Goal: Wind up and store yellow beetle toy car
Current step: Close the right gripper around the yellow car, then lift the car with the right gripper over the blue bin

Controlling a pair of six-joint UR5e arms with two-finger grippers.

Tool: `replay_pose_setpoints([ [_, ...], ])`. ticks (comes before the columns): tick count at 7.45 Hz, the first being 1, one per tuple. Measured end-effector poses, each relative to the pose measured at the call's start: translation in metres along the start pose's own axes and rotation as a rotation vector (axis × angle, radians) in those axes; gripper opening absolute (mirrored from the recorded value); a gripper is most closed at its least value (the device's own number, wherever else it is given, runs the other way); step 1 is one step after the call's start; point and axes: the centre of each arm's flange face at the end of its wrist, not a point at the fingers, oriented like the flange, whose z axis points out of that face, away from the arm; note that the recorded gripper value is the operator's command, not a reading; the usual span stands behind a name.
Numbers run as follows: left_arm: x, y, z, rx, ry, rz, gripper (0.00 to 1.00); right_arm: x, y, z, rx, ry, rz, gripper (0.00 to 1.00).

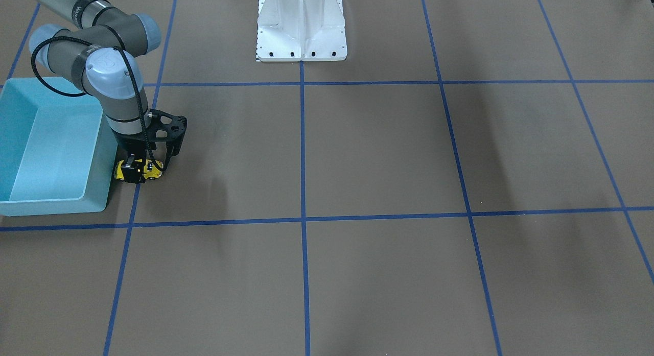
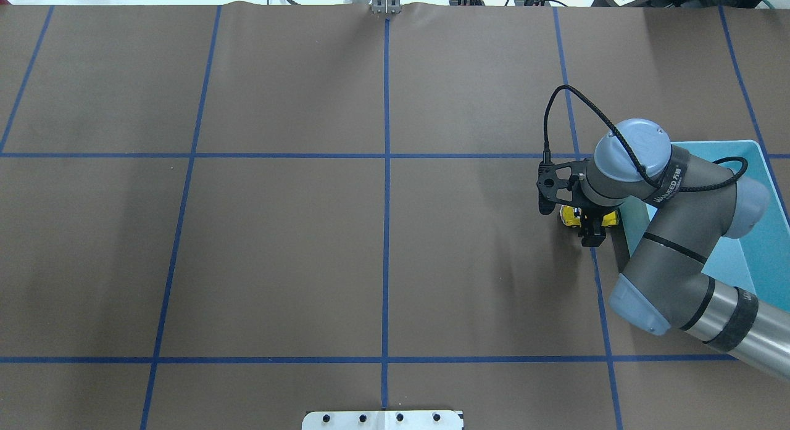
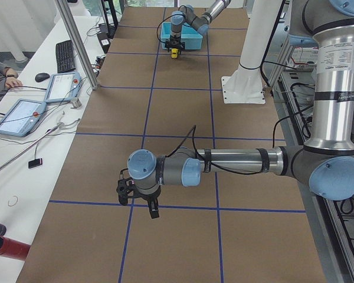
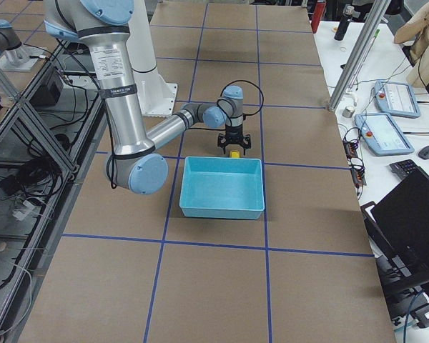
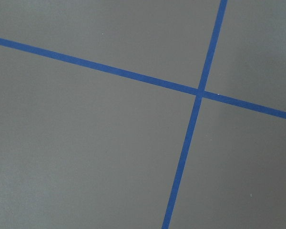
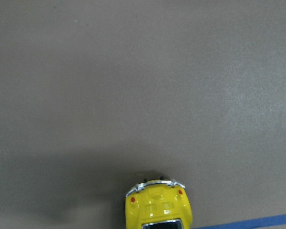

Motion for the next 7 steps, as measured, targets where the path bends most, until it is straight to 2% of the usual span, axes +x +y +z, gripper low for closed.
replay_pose_setpoints([
  [1, 0.0003, 0.0000, -0.0002, 0.000, 0.000, 0.000, 1.00, -0.0017, 0.0042, 0.0041, -0.008, -0.005, -0.012, 0.62],
  [2, 0.0003, 0.0000, -0.0002, 0.000, 0.000, 0.000, 1.00, -0.0031, 0.0066, 0.0066, -0.012, -0.008, -0.022, 0.50],
  [3, 0.0004, 0.0000, -0.0002, 0.000, 0.000, 0.000, 1.00, -0.0035, 0.0064, 0.0070, -0.013, -0.009, -0.027, 0.23],
  [4, 0.0006, 0.0000, -0.0004, 0.001, 0.000, 0.001, 1.00, -0.0035, 0.0061, 0.0069, -0.013, -0.009, -0.030, 0.00],
  [7, 0.0009, -0.0001, -0.0007, 0.002, 0.001, 0.002, 1.00, -0.0021, 0.0037, -0.0015, -0.001, -0.003, -0.031, 0.00],
])
